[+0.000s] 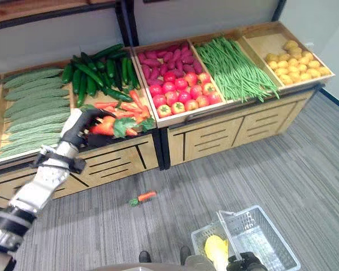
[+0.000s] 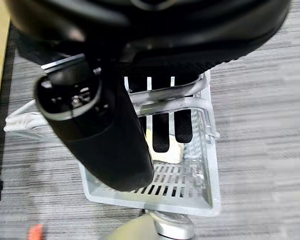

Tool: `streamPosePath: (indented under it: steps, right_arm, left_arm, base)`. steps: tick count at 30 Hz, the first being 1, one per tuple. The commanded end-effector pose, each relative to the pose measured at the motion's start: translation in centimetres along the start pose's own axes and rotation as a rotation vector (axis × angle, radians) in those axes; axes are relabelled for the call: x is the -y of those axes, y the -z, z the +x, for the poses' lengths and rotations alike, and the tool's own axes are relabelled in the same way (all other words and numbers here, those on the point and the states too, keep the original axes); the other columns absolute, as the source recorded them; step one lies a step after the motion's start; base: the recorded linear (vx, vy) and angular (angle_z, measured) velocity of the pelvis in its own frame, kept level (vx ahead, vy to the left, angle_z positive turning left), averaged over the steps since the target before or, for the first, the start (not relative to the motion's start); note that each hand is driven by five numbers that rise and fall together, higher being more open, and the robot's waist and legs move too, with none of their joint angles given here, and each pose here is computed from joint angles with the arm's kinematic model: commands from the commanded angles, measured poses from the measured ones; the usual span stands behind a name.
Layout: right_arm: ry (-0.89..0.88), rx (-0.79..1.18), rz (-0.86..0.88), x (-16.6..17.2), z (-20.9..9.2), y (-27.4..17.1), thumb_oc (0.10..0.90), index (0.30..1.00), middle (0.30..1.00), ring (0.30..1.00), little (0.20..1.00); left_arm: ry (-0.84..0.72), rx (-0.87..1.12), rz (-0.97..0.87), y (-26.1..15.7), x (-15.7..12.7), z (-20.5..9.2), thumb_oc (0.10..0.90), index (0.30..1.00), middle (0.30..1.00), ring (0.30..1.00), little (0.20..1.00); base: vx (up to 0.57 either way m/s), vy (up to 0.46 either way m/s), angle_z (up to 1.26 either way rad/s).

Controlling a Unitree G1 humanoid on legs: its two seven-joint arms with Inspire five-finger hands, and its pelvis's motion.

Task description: Get the vegetables into the basket

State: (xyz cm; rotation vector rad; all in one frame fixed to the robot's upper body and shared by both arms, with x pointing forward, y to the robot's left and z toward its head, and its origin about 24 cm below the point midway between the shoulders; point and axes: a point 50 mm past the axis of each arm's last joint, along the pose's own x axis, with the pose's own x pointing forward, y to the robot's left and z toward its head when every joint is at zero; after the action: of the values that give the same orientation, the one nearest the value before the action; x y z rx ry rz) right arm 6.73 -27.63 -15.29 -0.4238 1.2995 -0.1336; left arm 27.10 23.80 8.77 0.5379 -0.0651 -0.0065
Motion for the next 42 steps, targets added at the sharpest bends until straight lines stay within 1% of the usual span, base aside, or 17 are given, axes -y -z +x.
streamPosePath:
  steps: [1,2,4,5,9,16,23,34,42]
  right_arm:
    - [0.012,0.036,-0.024,0.2,0.1,-0.7,0.400,0.300,0.300,0.300,0.300]
    - [0.011,0.036,-0.020,0.0,0.0,-0.6,0.400,0.300,0.300,0.300,0.300]
    - [0.015,0.028,-0.020,0.0,0.0,-0.3,0.400,0.300,0.300,0.300,0.300]
    - [0.017,0.019,-0.009,-0.2,-0.1,0.1,0.400,0.300,0.300,0.300,0.300]
    - [0.023,0.010,-0.012,0.0,-0.1,0.4,0.400,0.300,0.300,0.300,0.300]
    - [0.026,-0.022,-0.004,0.1,-0.2,1.3,0.400,0.300,0.300,0.300,0.300]
    - [0.040,-0.036,0.005,0.4,-0.2,1.5,0.400,0.300,0.300,0.300,0.300]
    - [0.055,-0.040,0.074,0.2,-0.1,1.4,0.400,0.300,0.300,0.300,0.300]
    - [0.052,-0.051,0.081,-0.2,-0.2,1.7,0.400,0.300,0.300,0.300,0.300]
  left_arm:
    - [-0.184,0.270,-0.058,-5.7,-4.5,2.7,0.400,0.300,0.300,0.300,0.300]
    - [-0.174,0.280,-0.110,-5.5,-3.5,1.6,0.400,0.300,0.300,0.300,0.300]
    - [-0.170,0.274,-0.141,-5.1,-3.3,0.5,0.400,0.300,0.300,0.300,0.300]
    - [-0.182,0.270,-0.203,-4.8,-2.4,-0.7,0.400,0.300,0.300,0.300,0.300]
    - [-0.189,0.271,-0.217,-4.7,-2.4,-1.7,0.400,0.300,0.300,0.300,0.300]
    - [-0.140,0.252,-0.341,-4.4,-1.2,-3.1,0.400,0.300,0.300,0.300,0.300]
    - [-0.114,0.258,-0.398,-4.7,-0.8,-3.2,0.400,0.300,0.300,0.300,0.300]
    - [-0.077,0.305,-0.411,-6.1,-0.1,-1.8,0.400,0.300,0.300,0.300,0.300]
    - [-0.079,0.293,-0.414,-6.0,0.0,-1.8,0.400,0.300,0.300,0.300,0.300]
  base:
    - [-0.08,0.021,0.04]
    - [-0.05,0.008,0.14]
    - [-0.05,0.014,0.07]
    - [-0.03,0.017,0.03]
    - [-0.04,0.016,0.03]
    - [-0.02,0.015,0.06]
    - [-0.01,0.037,0.03]
    - [-0.02,0.062,-0.07]
    - [0.01,0.041,0.00]
